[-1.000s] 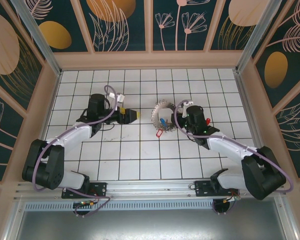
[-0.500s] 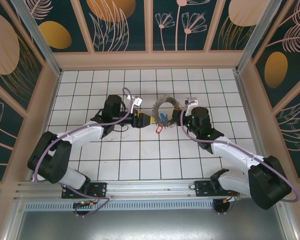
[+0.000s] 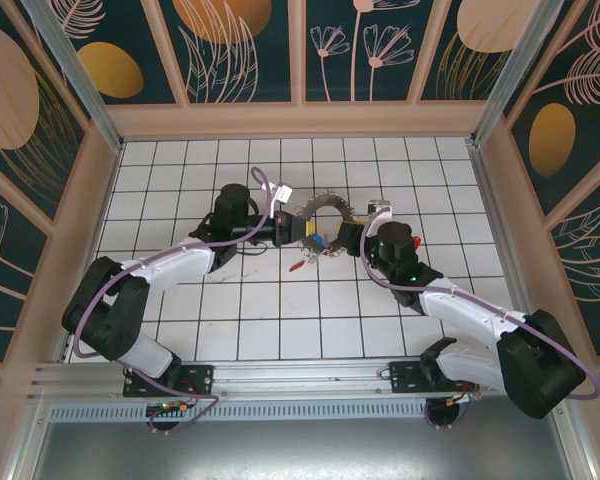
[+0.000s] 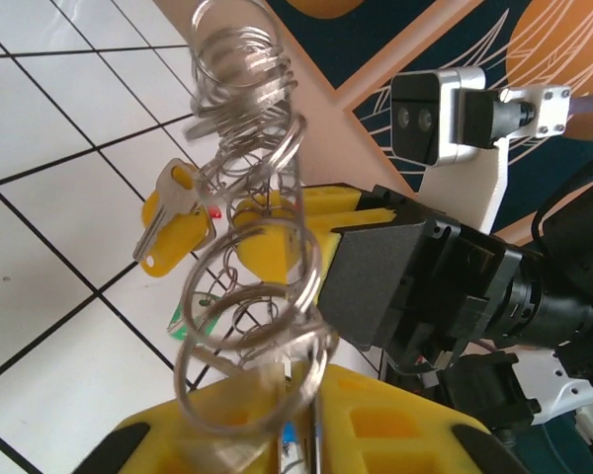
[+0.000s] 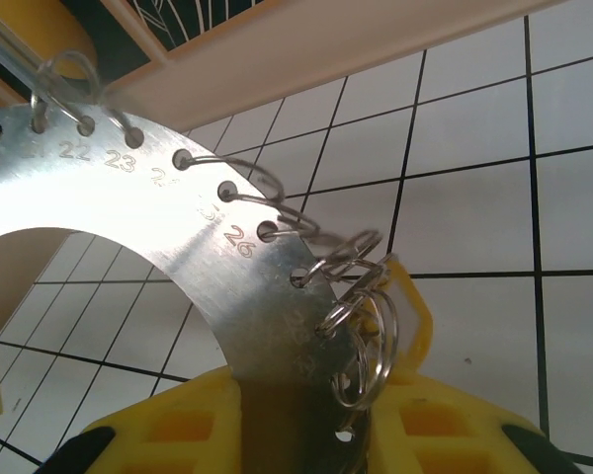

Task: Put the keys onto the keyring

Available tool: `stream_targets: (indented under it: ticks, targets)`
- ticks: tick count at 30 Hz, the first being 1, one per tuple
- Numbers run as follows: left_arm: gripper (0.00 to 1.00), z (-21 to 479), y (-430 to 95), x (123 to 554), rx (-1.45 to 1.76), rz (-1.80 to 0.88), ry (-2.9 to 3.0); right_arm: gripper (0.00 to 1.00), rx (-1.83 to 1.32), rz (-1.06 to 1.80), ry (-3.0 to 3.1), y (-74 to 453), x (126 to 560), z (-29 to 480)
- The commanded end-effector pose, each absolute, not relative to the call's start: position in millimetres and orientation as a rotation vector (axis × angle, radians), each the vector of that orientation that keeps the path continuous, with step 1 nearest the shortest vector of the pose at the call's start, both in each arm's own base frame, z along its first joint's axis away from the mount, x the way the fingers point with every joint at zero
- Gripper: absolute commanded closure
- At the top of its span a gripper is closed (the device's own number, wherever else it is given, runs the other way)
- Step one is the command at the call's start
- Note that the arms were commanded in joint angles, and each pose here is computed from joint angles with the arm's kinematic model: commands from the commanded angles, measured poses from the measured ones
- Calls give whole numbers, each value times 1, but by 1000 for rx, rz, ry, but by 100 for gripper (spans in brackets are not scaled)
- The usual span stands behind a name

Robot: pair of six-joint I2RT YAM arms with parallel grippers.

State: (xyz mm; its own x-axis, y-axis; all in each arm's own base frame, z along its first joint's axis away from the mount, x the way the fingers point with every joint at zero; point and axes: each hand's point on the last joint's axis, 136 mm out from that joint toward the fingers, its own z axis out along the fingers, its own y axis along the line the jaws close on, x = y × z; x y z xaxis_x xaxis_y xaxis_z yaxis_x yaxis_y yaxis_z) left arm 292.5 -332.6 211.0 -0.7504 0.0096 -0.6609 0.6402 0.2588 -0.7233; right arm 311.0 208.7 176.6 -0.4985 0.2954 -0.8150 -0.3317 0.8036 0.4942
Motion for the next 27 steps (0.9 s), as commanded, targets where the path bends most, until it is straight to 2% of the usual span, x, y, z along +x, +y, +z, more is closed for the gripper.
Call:
stream_targets:
  ticks: [1, 2, 15, 21, 27]
  targets:
    - [98, 217, -333, 300, 653, -1424, 1979, 73, -20, 817, 1854, 213, 309, 200]
    - [100, 216, -331, 301, 668, -1384, 1988, 71, -28, 806, 1858, 211, 308, 197]
    - [100, 215, -299, 307, 900, -902, 1868, 41, -168, 661, 1866, 184, 286, 204]
    - [100, 212, -291, 300, 1148, -699, 1705, 39, -238, 846, 1893, 205, 276, 236]
    - [100, 228, -271, 297, 1277, -366, 1396, 41, -231, 1107, 2066, 214, 279, 264]
